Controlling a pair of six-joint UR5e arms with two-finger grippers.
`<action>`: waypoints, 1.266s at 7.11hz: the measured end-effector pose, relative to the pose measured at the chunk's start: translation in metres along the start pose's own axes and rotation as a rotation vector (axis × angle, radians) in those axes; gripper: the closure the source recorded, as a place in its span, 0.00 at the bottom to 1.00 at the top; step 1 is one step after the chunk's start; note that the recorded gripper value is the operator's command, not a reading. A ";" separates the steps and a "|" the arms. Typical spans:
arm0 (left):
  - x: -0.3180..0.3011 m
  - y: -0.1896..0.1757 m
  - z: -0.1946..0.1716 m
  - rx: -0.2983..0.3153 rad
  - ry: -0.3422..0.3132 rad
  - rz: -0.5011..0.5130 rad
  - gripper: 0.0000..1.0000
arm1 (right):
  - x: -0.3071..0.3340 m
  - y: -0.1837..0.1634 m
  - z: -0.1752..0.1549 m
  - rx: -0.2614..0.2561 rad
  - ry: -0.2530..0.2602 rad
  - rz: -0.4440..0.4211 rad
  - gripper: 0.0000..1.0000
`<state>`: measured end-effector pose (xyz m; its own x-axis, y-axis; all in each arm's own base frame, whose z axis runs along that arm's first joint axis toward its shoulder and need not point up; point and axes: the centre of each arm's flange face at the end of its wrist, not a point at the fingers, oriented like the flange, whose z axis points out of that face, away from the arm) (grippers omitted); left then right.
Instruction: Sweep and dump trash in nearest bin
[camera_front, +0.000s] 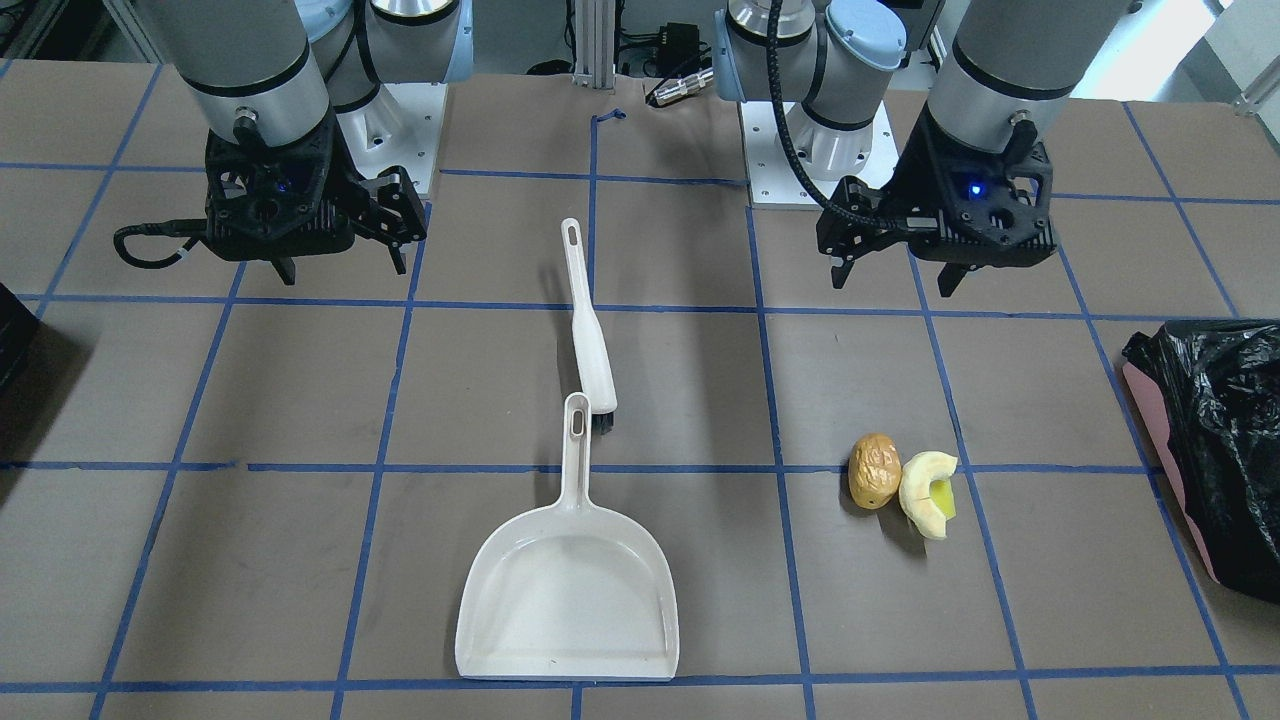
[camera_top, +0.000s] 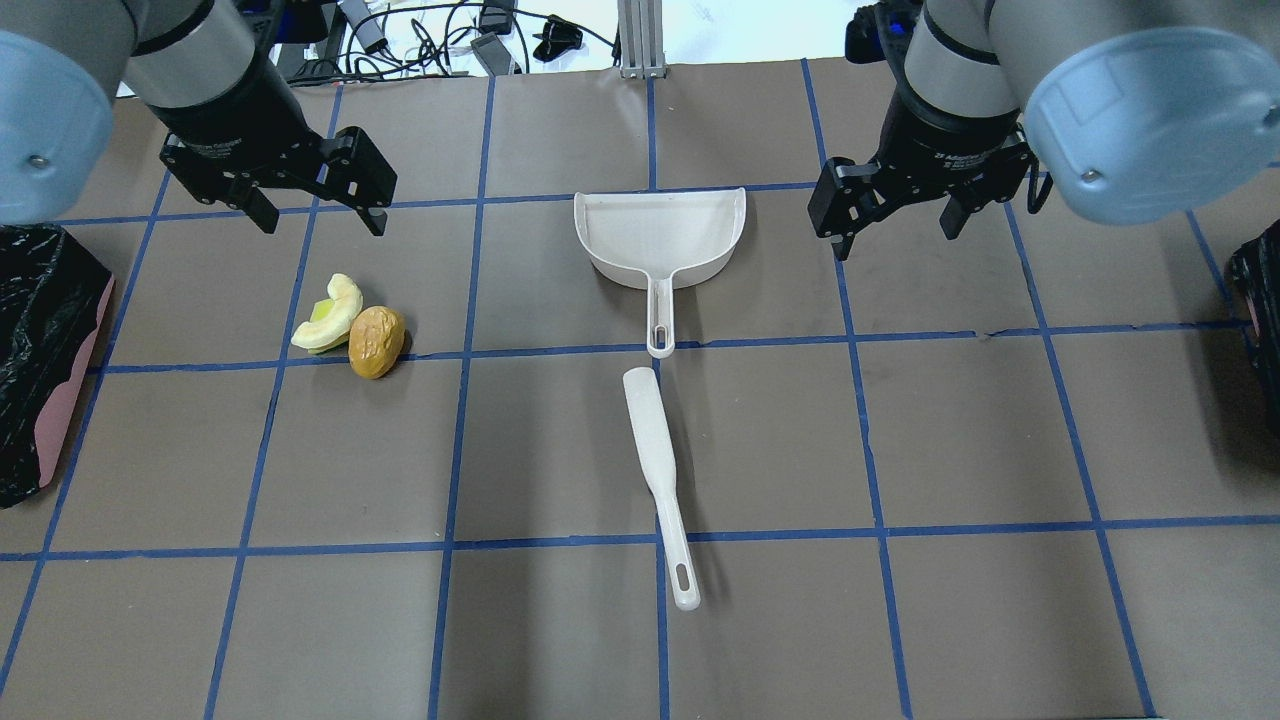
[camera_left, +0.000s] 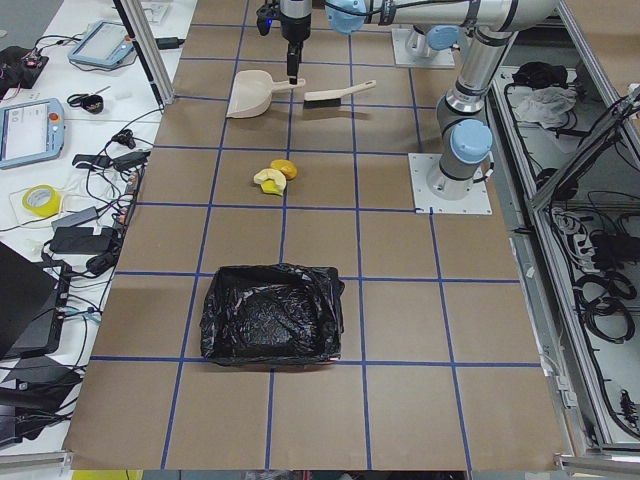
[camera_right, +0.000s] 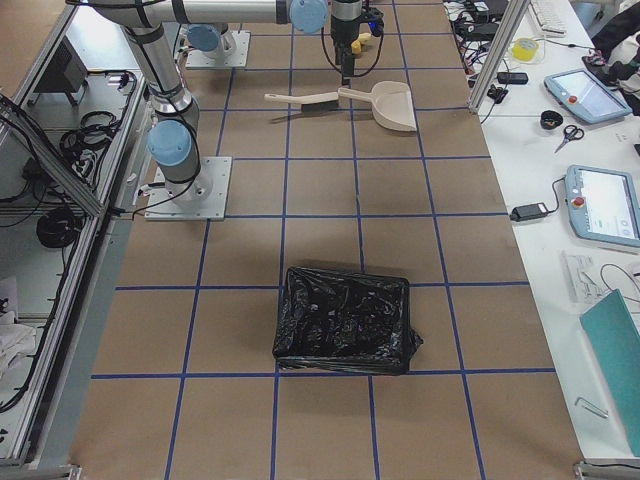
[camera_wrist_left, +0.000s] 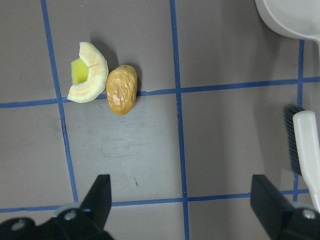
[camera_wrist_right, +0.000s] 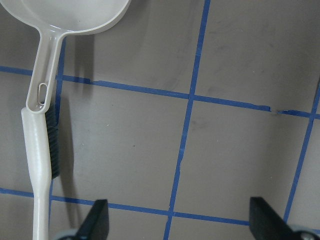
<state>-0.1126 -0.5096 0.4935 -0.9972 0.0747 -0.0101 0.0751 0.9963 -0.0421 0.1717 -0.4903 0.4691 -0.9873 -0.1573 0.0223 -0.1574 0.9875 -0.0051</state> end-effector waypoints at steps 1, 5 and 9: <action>-0.007 -0.004 0.000 0.000 -0.005 0.017 0.00 | 0.000 0.000 0.000 0.000 0.000 0.000 0.00; -0.002 -0.055 0.004 0.036 -0.001 0.117 0.00 | 0.000 0.000 0.000 -0.002 0.000 0.024 0.00; 0.084 -0.103 0.061 0.100 0.073 0.111 0.00 | -0.007 0.015 0.028 -0.145 -0.027 0.034 0.00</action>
<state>-0.2039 -0.6087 0.4358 -0.9802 0.1910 0.0527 0.1818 0.9727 -0.1440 0.1760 -0.4748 0.4405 -0.9926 -0.1216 -0.0019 -0.1207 0.9829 0.1388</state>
